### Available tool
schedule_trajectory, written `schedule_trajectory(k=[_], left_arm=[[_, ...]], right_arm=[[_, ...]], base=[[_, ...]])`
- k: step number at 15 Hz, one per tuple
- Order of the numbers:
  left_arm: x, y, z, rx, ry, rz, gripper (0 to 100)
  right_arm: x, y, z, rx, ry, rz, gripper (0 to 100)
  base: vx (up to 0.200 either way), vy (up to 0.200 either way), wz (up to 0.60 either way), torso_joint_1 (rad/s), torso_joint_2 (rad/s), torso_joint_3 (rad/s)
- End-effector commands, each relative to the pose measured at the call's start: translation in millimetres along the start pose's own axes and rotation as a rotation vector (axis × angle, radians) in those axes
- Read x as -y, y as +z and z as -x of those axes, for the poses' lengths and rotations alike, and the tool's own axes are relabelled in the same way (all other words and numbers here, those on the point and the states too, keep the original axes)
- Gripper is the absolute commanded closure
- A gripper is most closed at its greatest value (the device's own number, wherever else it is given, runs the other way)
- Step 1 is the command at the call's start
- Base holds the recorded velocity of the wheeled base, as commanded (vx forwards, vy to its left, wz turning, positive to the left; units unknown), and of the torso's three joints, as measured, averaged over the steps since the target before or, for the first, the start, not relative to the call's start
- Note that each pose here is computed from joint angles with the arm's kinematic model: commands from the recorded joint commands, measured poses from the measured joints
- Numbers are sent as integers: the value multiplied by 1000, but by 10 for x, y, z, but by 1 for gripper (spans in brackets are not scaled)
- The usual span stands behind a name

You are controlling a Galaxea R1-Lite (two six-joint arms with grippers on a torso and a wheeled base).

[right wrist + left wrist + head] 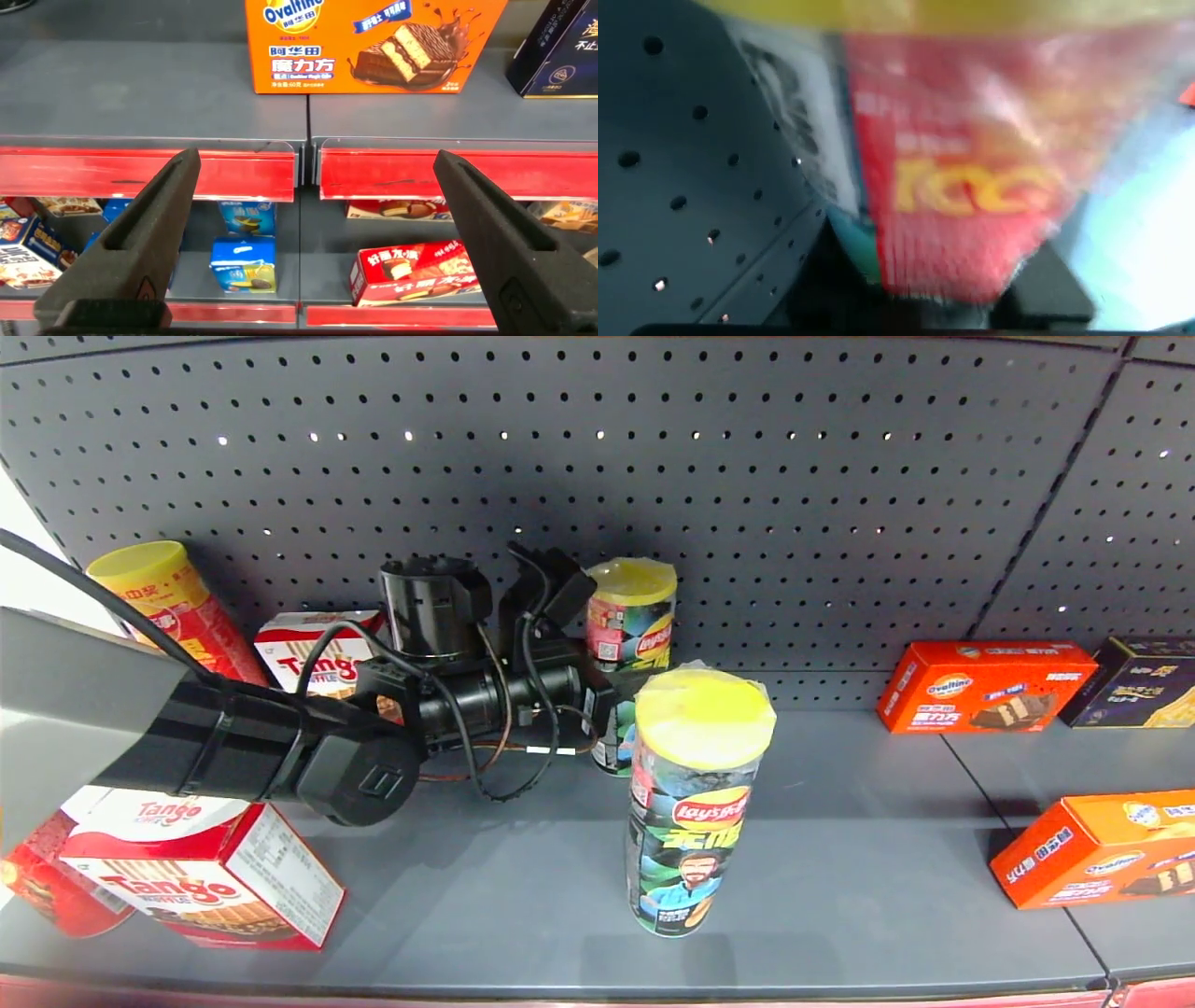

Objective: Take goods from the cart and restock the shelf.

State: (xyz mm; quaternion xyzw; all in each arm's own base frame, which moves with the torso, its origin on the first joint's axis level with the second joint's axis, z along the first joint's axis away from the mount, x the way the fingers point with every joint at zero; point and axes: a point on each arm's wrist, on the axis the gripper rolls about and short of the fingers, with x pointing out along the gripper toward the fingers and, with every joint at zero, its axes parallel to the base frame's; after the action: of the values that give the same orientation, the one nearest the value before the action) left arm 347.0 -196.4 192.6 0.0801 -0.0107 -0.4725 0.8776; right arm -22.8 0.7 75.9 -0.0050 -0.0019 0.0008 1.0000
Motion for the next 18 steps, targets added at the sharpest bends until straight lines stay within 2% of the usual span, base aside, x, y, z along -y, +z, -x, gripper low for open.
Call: schedule_trajectory(k=[1,4,8,10,14,18], left_arm=[[8,-5,-9,4,0,-3,0],[-3,-23,32,4,11,-1,0],[109,135,338,2,29,-2,0],[131,176,415,-15,60,4,0],[217,363,635,-107,128,41,0],[272,478,784,-147,151,54,0]], right_arm=[[0,0,-1,-2,0,1,0],[0,1,-1,-1,0,1,0],[0,1,-1,-1,0,1,0],[0,1,-1,-1,0,1,0],[0,1,-1,-1,0,1,0],[0,1,-1,-1,0,1,0]], base=[[0,0,0,0,0,0],[0,0,0,0,0,0],[0,0,0,0,0,0],[0,0,0,0,0,0],[0,0,0,0,0,0],[0,0,0,0,0,0]])
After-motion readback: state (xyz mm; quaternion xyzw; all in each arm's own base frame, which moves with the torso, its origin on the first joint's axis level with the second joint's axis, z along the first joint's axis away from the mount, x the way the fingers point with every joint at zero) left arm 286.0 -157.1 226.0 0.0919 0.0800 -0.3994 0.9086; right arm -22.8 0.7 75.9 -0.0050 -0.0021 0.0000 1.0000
